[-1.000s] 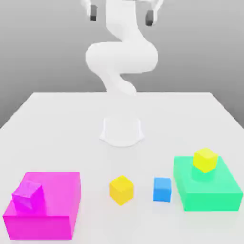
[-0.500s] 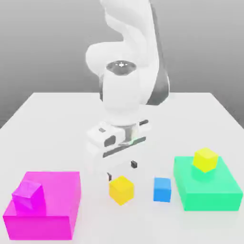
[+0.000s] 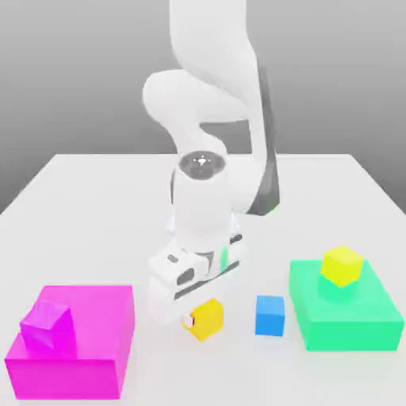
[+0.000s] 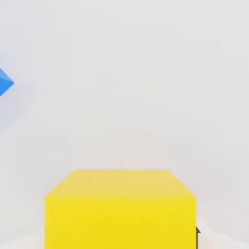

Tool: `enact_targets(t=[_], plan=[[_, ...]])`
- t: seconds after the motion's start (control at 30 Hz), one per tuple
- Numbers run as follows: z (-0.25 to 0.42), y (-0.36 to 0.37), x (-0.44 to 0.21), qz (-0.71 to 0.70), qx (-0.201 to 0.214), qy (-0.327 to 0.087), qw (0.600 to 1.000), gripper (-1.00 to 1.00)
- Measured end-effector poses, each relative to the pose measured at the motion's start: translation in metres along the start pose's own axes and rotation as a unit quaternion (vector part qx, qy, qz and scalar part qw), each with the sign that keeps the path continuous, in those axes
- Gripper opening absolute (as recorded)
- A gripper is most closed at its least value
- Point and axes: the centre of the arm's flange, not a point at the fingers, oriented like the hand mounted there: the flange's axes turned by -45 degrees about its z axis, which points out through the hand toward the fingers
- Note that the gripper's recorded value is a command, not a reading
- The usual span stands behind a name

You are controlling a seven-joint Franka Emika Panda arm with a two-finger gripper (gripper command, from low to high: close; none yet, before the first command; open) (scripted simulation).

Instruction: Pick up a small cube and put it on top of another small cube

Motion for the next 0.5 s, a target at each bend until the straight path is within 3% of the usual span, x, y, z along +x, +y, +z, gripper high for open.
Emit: enact_targets(t=[0.23,0.5], plan=[[-0.057,-0.023,0.025,-0.005,0.001,0.002,1.000,-1.00],[-0.132,-0.159,0.108,-0.011,0.003,0.003,1.000,-1.00]])
